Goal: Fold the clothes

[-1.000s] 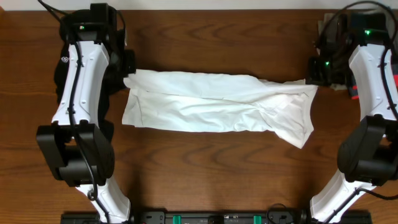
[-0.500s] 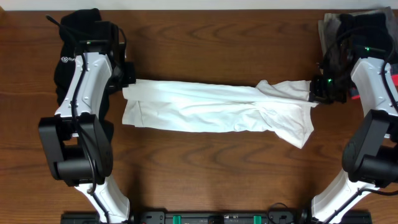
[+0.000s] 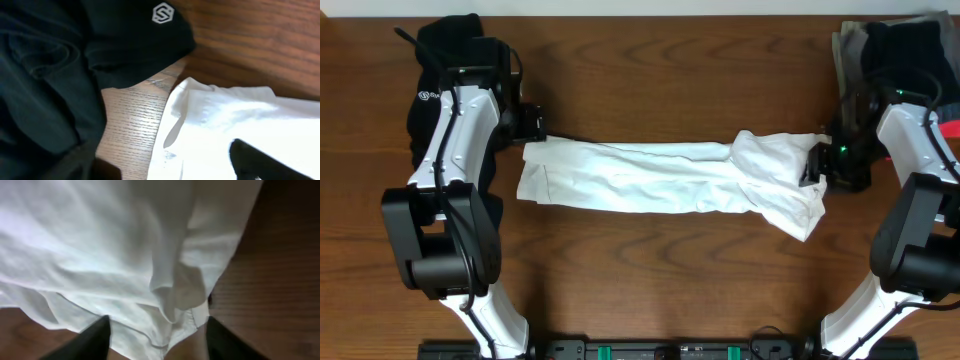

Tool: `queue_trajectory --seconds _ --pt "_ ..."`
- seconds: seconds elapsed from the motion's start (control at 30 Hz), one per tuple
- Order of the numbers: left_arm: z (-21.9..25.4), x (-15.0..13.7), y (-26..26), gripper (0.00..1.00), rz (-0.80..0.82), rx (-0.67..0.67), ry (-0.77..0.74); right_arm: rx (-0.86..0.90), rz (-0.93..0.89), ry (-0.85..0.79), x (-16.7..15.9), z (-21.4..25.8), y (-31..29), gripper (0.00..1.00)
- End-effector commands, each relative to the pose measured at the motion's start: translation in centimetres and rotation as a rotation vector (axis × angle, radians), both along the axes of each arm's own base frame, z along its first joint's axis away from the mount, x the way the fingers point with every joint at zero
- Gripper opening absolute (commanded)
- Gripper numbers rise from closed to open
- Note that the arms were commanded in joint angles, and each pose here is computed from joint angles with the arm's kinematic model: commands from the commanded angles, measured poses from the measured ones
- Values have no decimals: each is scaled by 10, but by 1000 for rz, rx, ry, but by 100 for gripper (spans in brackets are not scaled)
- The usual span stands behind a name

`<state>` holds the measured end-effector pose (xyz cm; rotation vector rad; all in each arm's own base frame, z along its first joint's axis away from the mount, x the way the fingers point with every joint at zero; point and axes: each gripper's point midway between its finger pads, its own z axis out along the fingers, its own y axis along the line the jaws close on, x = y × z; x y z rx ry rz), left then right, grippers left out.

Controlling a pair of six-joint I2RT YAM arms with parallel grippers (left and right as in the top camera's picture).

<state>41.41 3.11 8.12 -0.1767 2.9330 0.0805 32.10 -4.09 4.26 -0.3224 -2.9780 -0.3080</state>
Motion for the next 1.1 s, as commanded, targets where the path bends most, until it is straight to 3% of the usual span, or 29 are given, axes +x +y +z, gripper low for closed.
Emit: queue_trajectory --seconds 0.0,0.27,0.5,0.9,1.07 --pt "-6 -5 4 92 7 10 29 -8 -46 -2 0 1 -9 65" --pt "-7 -7 17 93 48 -32 30 -10 -90 -45 10 14 -22 73" --pt "-1 -3 -20 93 -103 -328 -13 -1 -76 -200 35 60 -16 77" --pt "-42 -25 -27 91 -216 -366 129 -19 -60 -283 35 90 -12 77" --pt "-60 -36 -19 91 -240 -319 198 -19 -60 -281 35 90 -12 77"
